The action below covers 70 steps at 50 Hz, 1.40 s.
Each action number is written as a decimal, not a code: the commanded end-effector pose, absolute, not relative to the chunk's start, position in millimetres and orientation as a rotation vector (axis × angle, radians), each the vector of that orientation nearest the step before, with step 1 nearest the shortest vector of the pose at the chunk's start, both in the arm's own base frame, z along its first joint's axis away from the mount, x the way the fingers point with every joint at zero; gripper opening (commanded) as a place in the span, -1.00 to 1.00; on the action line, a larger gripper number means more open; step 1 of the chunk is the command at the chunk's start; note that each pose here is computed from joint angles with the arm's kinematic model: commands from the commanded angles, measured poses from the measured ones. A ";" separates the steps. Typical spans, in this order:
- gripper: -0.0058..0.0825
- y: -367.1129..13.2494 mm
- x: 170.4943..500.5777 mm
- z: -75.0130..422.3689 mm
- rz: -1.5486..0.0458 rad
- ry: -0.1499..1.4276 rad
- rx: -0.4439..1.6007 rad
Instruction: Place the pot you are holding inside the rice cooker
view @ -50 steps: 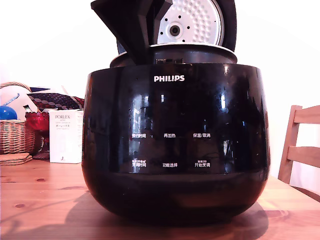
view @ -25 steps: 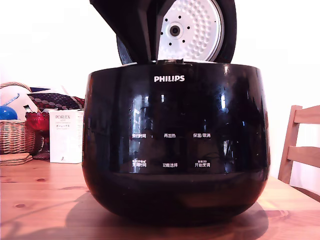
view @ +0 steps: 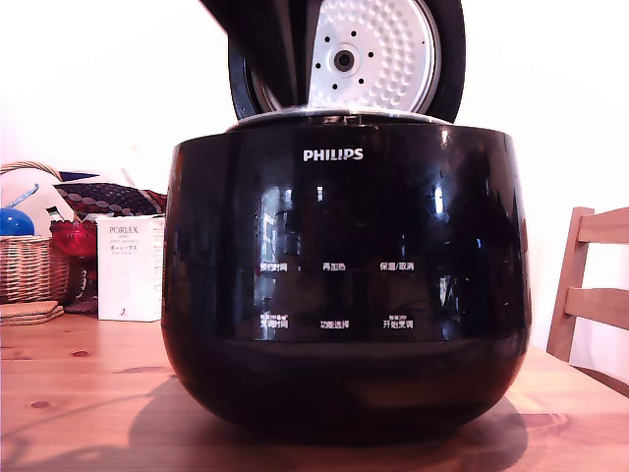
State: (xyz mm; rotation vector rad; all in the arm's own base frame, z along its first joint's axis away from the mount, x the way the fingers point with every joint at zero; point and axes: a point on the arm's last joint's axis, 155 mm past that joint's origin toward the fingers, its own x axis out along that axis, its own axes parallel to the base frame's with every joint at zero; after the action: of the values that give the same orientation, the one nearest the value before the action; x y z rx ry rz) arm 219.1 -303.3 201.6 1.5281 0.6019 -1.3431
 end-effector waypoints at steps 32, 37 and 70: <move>-0.91 -272.8 243.1 208.0 -1.015 0.920 1.131; -0.91 -267.3 255.4 210.6 -0.940 0.951 1.023; -0.91 -199.7 328.4 320.4 -0.567 0.682 0.508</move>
State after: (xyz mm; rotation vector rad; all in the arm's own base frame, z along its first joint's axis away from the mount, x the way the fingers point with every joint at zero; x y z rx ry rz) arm 325.3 -199.9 322.0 0.5228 0.6836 -0.5697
